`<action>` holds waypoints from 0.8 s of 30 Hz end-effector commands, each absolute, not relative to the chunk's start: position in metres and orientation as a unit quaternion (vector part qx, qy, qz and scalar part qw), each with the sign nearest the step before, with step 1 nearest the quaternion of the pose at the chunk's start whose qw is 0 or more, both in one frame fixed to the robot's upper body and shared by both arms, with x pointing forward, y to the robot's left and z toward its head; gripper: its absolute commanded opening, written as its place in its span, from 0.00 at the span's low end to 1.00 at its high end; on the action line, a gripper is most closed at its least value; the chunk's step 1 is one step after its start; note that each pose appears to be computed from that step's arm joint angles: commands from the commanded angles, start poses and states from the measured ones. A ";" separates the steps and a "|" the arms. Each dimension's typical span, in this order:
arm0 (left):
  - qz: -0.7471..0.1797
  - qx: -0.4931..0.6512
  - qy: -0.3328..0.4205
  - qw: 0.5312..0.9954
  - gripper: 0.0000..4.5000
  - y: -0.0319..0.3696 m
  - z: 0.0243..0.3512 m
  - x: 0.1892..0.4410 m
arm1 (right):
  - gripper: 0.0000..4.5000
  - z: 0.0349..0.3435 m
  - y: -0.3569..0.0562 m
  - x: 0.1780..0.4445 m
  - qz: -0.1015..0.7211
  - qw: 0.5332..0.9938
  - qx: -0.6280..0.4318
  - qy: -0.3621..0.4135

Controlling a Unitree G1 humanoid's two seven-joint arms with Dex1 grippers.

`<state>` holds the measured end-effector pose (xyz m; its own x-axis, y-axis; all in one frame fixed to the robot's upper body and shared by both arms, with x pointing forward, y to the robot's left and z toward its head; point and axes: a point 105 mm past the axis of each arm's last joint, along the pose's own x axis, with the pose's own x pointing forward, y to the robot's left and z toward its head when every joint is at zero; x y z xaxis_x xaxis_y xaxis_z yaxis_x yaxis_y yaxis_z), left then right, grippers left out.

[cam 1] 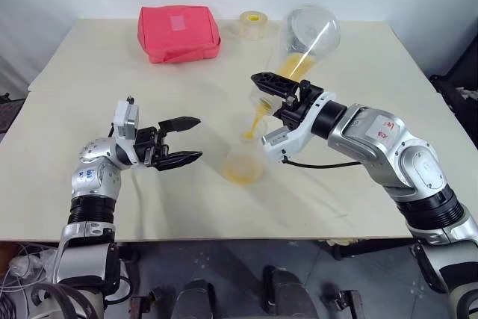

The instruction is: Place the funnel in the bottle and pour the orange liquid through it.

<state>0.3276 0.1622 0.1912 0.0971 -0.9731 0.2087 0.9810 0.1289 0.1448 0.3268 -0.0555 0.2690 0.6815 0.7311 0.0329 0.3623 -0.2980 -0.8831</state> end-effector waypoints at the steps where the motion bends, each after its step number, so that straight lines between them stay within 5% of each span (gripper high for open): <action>1: -0.690 -0.007 -0.141 0.709 1.00 0.160 0.198 0.319 | 0.63 0.290 -0.055 0.322 0.161 0.479 -0.776 -0.378; 24: -0.689 -0.007 -0.141 0.711 1.00 0.161 0.198 0.319 | 0.63 0.290 -0.046 0.320 0.164 0.462 -0.774 -0.401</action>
